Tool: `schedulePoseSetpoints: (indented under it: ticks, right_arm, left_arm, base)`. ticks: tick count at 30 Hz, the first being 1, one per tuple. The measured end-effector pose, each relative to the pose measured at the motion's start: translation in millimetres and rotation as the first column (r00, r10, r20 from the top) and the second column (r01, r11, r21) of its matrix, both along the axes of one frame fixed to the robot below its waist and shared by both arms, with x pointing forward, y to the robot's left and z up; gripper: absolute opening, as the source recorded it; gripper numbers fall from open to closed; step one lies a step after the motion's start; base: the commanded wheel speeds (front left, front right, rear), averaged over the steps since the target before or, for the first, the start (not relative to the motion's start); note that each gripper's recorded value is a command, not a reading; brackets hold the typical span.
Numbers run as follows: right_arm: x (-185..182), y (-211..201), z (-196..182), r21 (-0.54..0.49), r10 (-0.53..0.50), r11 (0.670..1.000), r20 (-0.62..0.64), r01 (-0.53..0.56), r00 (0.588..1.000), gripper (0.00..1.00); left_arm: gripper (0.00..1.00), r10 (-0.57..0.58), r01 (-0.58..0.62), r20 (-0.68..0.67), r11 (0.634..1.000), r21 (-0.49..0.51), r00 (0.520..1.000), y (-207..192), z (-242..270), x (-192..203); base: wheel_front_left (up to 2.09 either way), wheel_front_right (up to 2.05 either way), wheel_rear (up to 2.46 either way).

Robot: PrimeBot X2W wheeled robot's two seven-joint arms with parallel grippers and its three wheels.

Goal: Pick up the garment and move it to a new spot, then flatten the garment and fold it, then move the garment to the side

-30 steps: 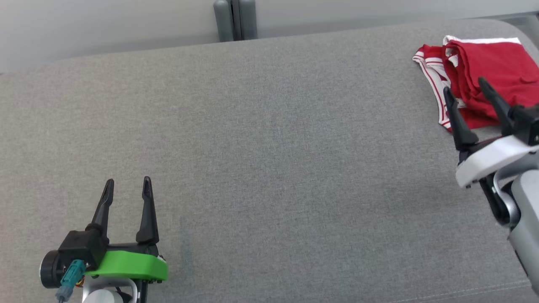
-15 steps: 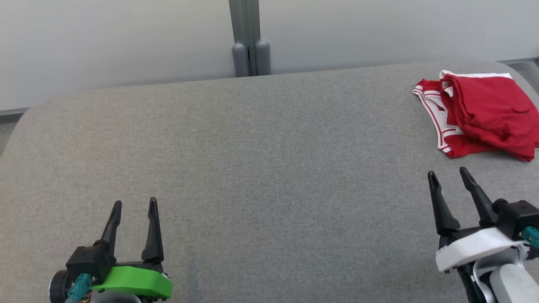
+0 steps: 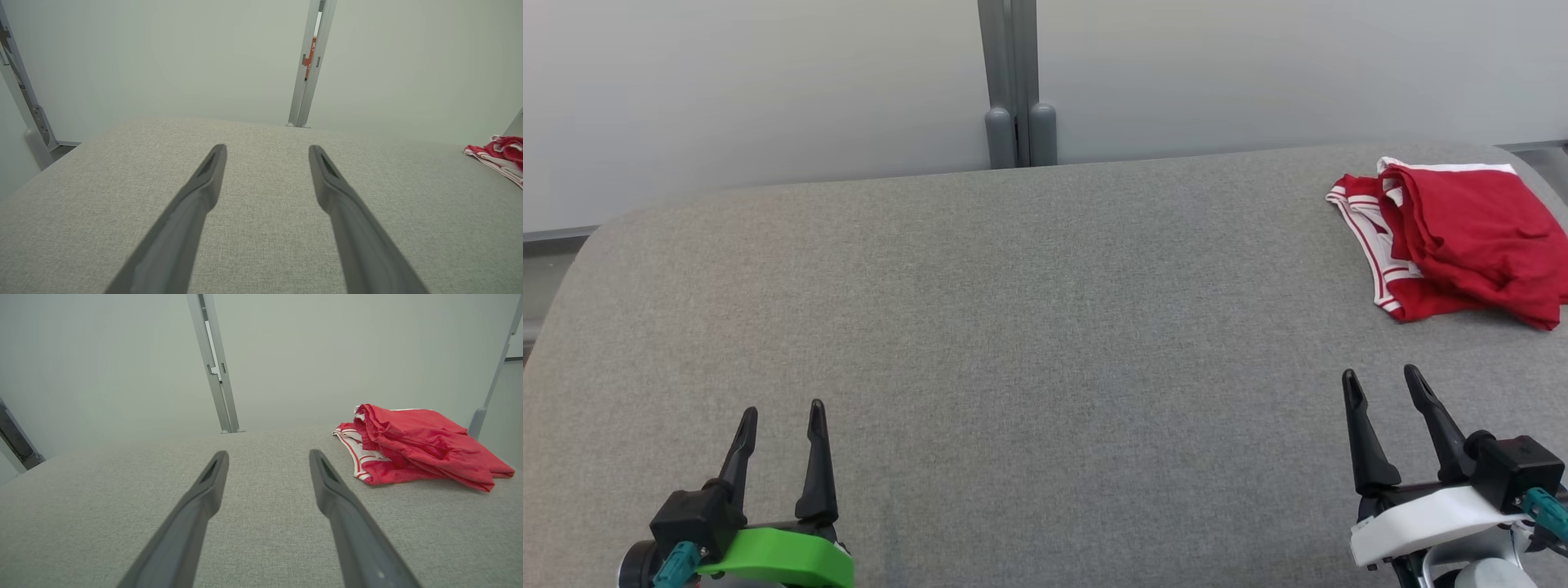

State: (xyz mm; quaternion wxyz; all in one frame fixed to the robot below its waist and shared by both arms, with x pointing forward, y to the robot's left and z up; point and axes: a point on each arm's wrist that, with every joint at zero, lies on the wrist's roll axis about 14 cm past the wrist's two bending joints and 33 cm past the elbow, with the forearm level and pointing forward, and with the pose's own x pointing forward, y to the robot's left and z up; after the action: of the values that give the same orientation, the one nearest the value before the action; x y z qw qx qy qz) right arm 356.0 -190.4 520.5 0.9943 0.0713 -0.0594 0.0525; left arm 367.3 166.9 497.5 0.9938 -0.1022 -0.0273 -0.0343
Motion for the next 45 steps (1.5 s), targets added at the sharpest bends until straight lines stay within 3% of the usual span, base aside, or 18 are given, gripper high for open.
schedulePoseSetpoints:
  ticks: [23, 24, 30, 45]
  right_arm:
    - [-1, 7, -3, 0.005, 0.007, 1.000, -0.006, -0.007, 1.000, 1.00]
    - [-1, 8, -3, 0.006, 0.009, 1.000, -0.007, -0.009, 1.000, 0.00]
    - [-8, 11, -25, 0.034, 0.006, 0.999, -0.076, -0.003, 0.997, 0.00]
    - [-3, 1, -30, 0.289, -0.023, 0.955, -0.140, 0.063, 0.990, 0.00]
  left_arm:
    - [1.00, 0.021, -0.021, -0.008, 1.000, -0.020, 1.000, 5, -2, -1]
    - [0.00, 0.022, -0.022, -0.006, 0.999, -0.025, 1.000, 5, -1, -1]
    - [0.00, 0.021, -0.024, -0.079, 0.999, -0.034, 0.997, 3, -23, -8]
    - [0.00, 0.057, -0.096, -0.146, 0.956, -0.277, 0.988, 15, -30, -7]
  base:
    - [0.00, 0.00, 0.00]
    - [0.00, 0.00, 0.00]
    - [0.00, 0.00, 0.00]
    - [0.00, 0.00, 0.00]
